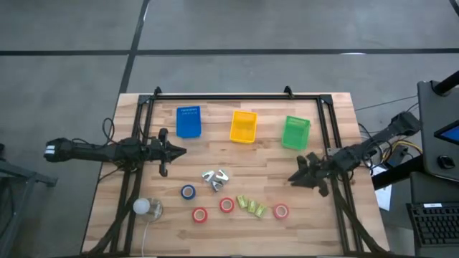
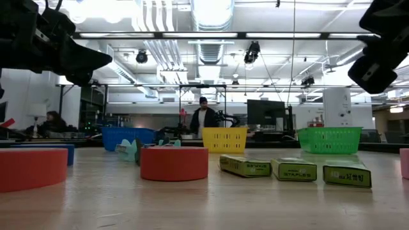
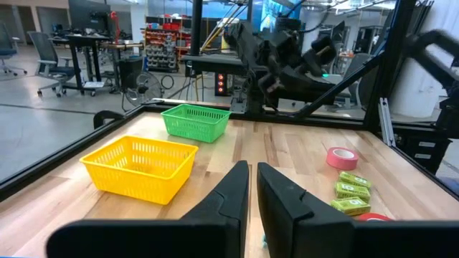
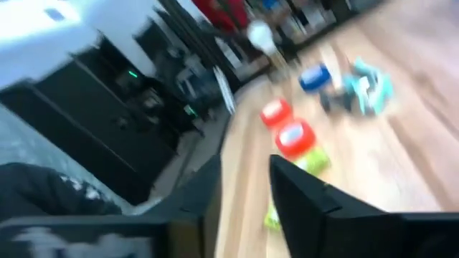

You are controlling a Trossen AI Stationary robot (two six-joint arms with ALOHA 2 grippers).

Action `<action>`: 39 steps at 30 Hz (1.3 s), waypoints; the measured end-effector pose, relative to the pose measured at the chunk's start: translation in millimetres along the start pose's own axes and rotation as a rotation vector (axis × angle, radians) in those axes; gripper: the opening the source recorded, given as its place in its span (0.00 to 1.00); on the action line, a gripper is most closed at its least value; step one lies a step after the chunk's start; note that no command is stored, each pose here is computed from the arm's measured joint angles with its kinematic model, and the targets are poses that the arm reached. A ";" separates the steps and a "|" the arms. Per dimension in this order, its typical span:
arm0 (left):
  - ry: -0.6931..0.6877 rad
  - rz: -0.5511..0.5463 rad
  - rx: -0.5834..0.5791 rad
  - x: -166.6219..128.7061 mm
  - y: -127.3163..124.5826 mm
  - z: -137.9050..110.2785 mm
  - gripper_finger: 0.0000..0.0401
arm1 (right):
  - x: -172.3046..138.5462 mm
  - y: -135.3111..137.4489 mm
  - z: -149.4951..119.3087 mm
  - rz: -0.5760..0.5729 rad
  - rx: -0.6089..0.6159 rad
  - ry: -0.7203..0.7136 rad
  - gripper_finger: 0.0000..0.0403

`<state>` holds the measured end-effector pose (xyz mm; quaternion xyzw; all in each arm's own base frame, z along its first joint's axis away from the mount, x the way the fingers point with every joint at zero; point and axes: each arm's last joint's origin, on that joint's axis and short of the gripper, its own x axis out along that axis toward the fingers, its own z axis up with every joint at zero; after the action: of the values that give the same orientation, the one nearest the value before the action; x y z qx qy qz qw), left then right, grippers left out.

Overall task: Pick and place Stapler, Stapler remover, tape
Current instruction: Put the pink tape into the green bin

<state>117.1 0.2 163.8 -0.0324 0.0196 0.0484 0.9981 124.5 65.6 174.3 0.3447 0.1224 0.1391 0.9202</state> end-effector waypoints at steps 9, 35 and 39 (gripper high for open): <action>0.000 0.000 0.000 0.0 0.0 0.0 0.09 | 58.6 24.9 0.9 -0.329 0.037 0.301 0.68; 0.001 0.000 0.000 0.1 0.0 -0.1 0.09 | 150.0 66.3 -49.0 -0.714 -0.215 0.889 0.93; 0.001 0.000 0.000 0.1 0.0 -0.1 0.09 | 150.3 56.5 -58.9 -0.790 -0.236 0.944 0.93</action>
<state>117.2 0.2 163.7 -0.0321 0.0200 0.0485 0.9981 235.8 193.0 149.6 0.0709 0.6178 -0.0616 0.7807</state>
